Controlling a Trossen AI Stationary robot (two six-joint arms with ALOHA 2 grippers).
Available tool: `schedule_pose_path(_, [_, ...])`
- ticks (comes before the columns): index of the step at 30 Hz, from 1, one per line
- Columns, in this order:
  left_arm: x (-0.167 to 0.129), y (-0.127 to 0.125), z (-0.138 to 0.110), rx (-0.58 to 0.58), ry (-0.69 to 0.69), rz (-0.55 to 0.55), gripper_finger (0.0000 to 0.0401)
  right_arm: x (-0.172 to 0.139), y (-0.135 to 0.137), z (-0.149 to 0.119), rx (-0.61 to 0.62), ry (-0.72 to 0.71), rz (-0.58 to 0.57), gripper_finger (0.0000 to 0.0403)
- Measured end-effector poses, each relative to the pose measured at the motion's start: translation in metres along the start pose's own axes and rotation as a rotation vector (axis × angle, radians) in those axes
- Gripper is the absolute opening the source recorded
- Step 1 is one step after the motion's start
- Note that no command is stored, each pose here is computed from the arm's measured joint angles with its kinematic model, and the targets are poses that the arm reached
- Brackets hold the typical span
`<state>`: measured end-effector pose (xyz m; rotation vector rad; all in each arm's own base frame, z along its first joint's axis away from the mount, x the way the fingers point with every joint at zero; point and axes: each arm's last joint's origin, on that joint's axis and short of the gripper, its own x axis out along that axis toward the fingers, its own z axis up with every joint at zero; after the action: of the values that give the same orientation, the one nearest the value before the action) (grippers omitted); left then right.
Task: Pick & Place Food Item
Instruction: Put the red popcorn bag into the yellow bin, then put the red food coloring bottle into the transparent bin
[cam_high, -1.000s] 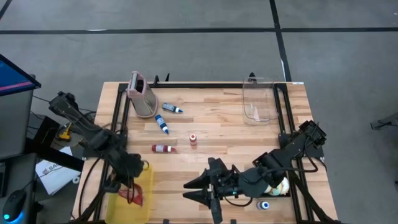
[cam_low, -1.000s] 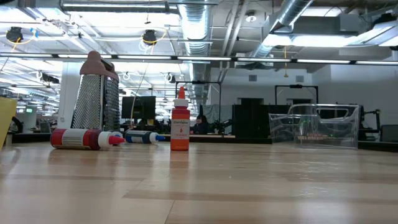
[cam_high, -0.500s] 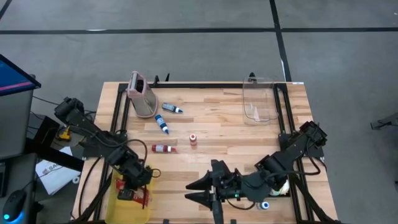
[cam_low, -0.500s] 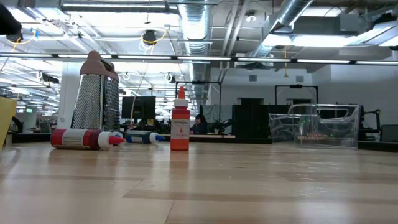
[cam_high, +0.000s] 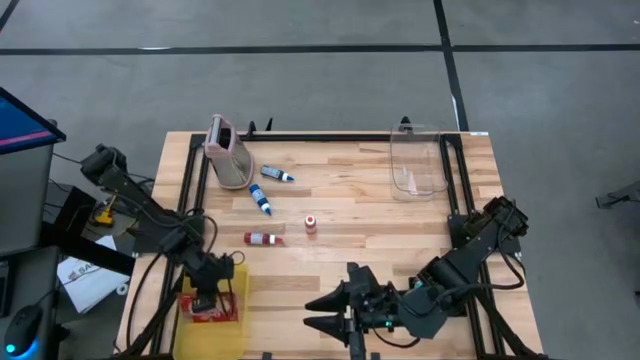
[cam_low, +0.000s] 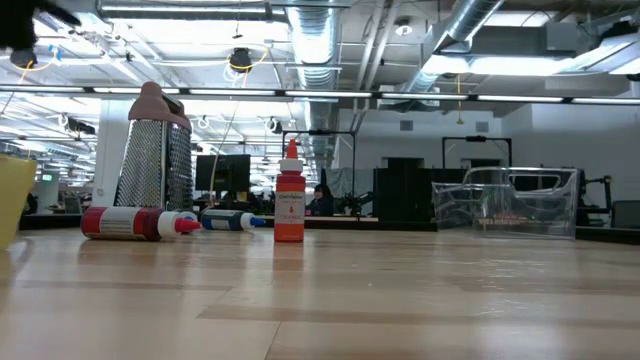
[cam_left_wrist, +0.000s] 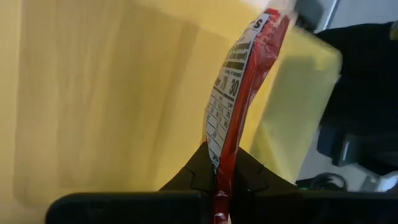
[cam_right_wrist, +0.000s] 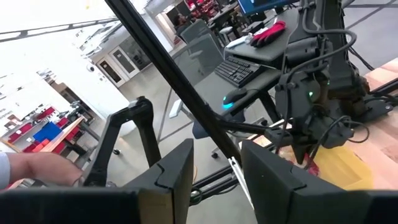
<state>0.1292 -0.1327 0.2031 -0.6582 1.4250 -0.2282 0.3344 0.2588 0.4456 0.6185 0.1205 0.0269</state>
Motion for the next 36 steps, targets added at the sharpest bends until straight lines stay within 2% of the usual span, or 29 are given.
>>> schedule_pose_path(7, [0.008, 0.002, -0.008, 0.036, -0.022, -0.026, 0.0023, 0.002, -0.002, 0.001, -0.001, -0.002, -0.008, 0.0128])
schedule_pose_path(19, [0.007, 0.001, -0.009, 0.049, -0.035, -0.033, 0.0183, 0.002, -0.002, 0.002, 0.011, -0.007, -0.004, 0.0128])
schedule_pose_path(23, [0.002, 0.002, -0.008, 0.04, -0.053, -0.055, 0.0216, 0.002, -0.002, 0.002, 0.011, -0.007, -0.004, 0.0128])
schedule_pose_path(29, [-0.01, 0.01, -0.009, -0.041, -0.111, -0.02, 0.0219, 0.002, -0.002, 0.002, 0.011, -0.007, -0.004, 0.0128])
schedule_pose_path(33, [-0.013, 0.018, -0.012, -0.106, -0.1, 0.042, 0.0199, 0.002, -0.002, 0.002, 0.011, -0.007, -0.004, 0.0128])
schedule_pose_path(36, [-0.014, 0.017, -0.012, -0.103, -0.104, 0.031, 0.0179, 0.002, -0.002, 0.002, 0.011, -0.008, -0.004, 0.0128])
